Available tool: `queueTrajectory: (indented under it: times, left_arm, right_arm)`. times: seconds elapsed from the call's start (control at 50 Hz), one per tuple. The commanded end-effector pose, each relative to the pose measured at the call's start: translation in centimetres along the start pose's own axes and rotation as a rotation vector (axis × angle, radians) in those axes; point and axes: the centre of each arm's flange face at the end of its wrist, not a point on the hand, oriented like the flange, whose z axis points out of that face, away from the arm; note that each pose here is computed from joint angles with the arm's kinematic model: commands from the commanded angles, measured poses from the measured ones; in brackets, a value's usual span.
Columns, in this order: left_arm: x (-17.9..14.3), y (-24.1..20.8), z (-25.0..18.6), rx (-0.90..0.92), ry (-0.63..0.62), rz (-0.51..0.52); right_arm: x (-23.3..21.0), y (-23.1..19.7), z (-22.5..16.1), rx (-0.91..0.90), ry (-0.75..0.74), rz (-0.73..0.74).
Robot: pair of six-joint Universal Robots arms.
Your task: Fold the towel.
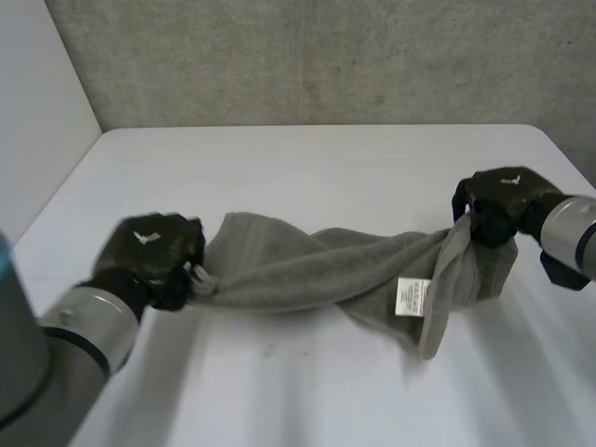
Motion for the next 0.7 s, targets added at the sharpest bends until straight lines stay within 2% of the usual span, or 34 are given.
queueTrajectory:
  times: [0.02,0.1,0.28,0.4,0.58,0.7]
  left_arm:
    - [-2.5,-1.8,0.4,0.057,-0.076,-0.135]
    - [-3.1,-1.5,1.5,0.037,-0.100,-0.148]
    - [-3.8,1.9,9.1,-0.086,-0.137,-0.153]
    - [-3.9,2.2,13.3,-0.075,-0.140,-0.158]
    - [-3.9,1.7,17.2,-0.009,-0.144,-0.162]
    - [-4.1,0.9,17.4,0.015,-0.145,-0.162]
  right_arm:
    - [2.4,-2.5,0.4,0.066,0.037,0.029]
    - [2.7,-1.1,2.6,0.019,0.035,0.037]
    - [3.8,2.6,7.9,-0.075,0.072,0.059]
    - [3.7,3.4,9.7,-0.030,0.091,0.035]
    - [4.6,2.1,9.5,0.047,0.177,0.015]
    - [4.6,-0.1,6.7,0.094,0.198,-0.028]
